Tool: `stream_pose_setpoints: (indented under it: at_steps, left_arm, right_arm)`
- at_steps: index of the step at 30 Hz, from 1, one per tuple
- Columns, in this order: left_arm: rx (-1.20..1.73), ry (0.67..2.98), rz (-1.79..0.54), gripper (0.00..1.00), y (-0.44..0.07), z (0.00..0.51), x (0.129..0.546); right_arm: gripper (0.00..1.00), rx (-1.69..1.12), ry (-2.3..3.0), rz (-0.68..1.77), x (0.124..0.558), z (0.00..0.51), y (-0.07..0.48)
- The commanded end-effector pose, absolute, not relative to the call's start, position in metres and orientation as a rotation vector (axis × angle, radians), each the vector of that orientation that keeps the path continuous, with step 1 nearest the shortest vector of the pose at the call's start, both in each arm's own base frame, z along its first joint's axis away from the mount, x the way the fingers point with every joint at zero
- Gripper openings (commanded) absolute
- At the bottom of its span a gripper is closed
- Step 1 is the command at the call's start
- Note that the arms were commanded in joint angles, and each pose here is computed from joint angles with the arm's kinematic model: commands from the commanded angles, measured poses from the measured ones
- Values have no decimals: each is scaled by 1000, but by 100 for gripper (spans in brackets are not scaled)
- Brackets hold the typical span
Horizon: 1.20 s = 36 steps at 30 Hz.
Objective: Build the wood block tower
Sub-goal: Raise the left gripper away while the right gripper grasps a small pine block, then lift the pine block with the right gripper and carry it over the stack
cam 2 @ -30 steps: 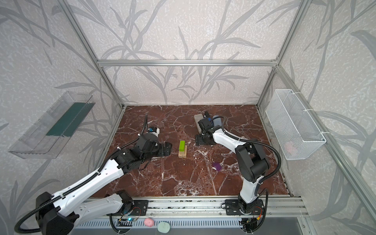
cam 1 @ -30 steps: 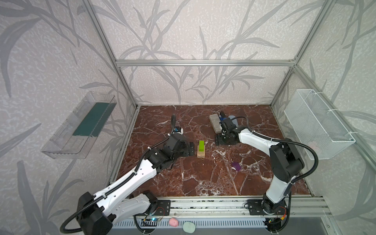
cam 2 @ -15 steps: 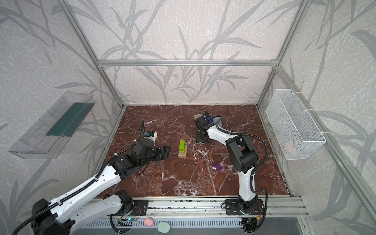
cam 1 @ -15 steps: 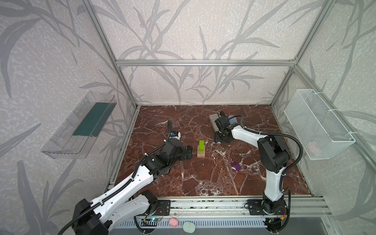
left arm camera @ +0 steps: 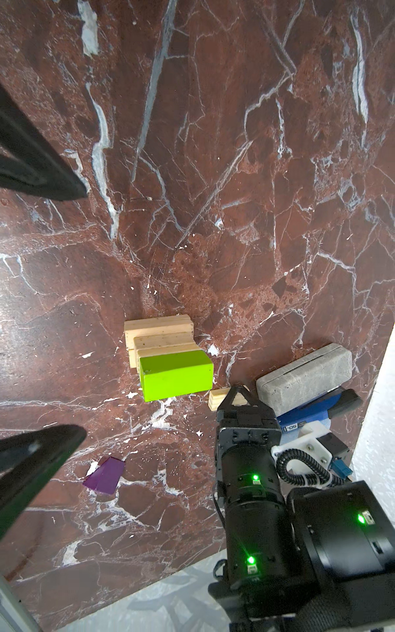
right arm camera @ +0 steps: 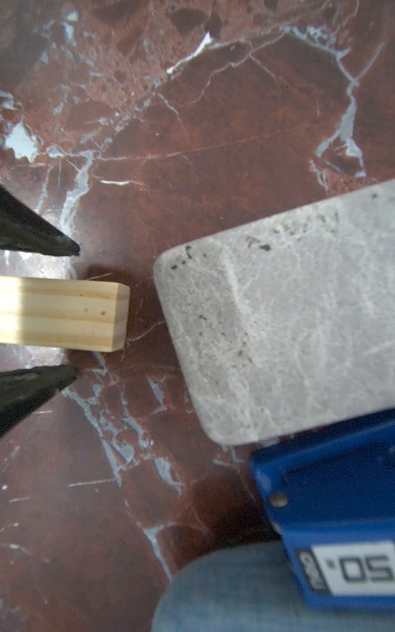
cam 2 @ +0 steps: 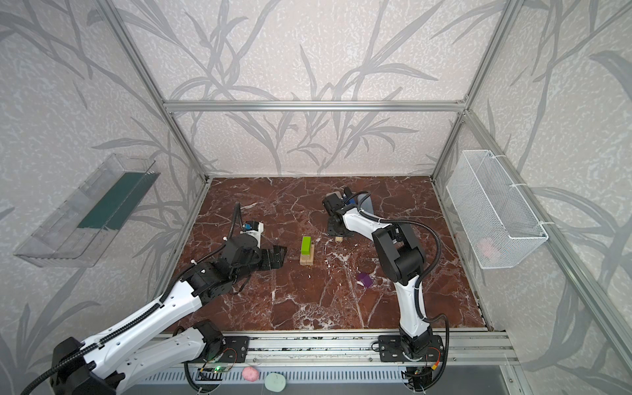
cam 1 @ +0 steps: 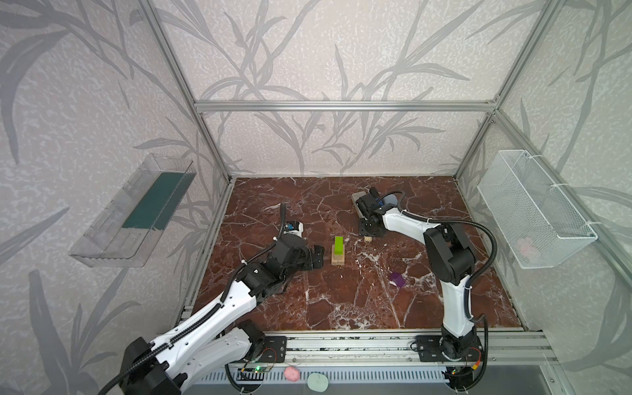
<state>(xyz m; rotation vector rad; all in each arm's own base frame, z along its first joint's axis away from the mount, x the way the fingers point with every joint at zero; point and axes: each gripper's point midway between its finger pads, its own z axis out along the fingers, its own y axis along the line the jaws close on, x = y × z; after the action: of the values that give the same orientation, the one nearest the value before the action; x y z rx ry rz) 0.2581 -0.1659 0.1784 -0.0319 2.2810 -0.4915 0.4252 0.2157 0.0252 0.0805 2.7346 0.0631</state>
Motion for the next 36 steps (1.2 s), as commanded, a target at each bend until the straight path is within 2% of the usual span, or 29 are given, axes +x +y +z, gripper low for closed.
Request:
stream_pose_setpoints:
  at_steps: [1,10,22,36]
  left_arm:
    - [-54,2270,-483,100,-160,178,258]
    - [-54,2276,-477,100,-159,177,258]
    - [-56,2281,-477,100,-157,176,255]
    - [-19,2365,-411,100,-142,159,235]
  right_arm:
    - [51,92,2757,12,423,20,213]
    - [44,87,2784,-27,419,7,210]
    - [33,1,2778,-59,402,20,207]
    - [32,-78,2759,30,341,70,214]
